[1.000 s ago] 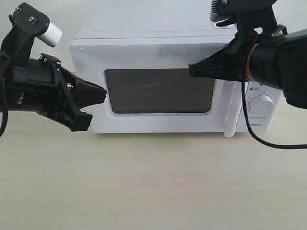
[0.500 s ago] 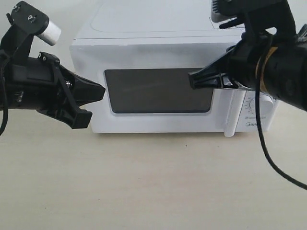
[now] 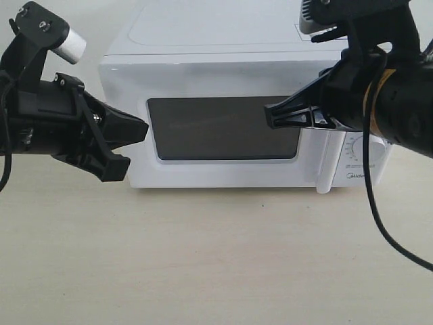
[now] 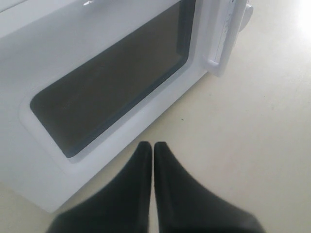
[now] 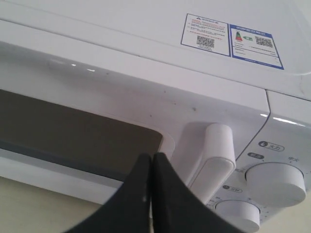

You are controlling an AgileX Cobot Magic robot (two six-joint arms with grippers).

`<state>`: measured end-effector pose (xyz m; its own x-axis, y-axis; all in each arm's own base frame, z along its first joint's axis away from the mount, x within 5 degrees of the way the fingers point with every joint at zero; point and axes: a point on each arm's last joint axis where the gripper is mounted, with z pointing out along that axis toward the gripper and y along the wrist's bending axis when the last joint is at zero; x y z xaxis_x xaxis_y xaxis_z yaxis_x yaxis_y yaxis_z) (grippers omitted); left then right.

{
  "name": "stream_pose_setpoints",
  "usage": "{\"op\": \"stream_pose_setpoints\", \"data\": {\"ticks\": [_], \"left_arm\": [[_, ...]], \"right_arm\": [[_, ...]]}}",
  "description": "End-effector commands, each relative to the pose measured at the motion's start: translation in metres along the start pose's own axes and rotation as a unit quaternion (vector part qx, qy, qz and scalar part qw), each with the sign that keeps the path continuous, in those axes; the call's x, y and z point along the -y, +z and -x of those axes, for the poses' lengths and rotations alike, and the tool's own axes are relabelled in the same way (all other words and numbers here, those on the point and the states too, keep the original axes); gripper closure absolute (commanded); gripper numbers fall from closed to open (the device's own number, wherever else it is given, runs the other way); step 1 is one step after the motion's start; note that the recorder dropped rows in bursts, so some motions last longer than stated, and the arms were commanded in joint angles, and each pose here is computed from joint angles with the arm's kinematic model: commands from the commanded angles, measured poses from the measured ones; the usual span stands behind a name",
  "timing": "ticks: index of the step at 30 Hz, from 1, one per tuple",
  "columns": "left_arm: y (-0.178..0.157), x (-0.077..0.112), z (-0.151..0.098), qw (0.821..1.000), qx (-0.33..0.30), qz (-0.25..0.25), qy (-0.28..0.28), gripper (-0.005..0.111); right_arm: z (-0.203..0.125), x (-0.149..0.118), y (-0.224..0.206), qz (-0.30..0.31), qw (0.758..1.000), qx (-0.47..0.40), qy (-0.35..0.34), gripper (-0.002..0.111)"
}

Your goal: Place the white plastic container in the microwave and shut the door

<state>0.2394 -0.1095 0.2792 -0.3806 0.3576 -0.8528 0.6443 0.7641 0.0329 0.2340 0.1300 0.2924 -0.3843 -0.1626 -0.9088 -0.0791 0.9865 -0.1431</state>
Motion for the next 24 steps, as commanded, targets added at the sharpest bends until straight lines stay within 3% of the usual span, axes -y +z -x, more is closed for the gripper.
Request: {"op": "stream_pose_setpoints", "data": {"ticks": [1, 14, 18, 24], "left_arm": [[-0.001, 0.001, 0.0, 1.0, 0.003, 0.002, -0.004, 0.103], [-0.001, 0.001, 0.0, 1.0, 0.003, 0.002, -0.004, 0.103], [-0.001, 0.001, 0.0, 1.0, 0.003, 0.002, -0.004, 0.103], [-0.001, 0.001, 0.0, 1.0, 0.003, 0.002, -0.004, 0.103]], "right_arm": [[0.0, 0.001, -0.002, 0.001, 1.0, 0.002, 0.0, 0.109], [0.006, 0.006, -0.01, 0.003, 1.0, 0.015, 0.011, 0.109], [0.019, 0.019, -0.031, 0.008, 0.998, 0.052, 0.031, 0.109], [0.041, 0.052, -0.072, 0.037, 0.99, 0.135, 0.007, 0.109]]}}
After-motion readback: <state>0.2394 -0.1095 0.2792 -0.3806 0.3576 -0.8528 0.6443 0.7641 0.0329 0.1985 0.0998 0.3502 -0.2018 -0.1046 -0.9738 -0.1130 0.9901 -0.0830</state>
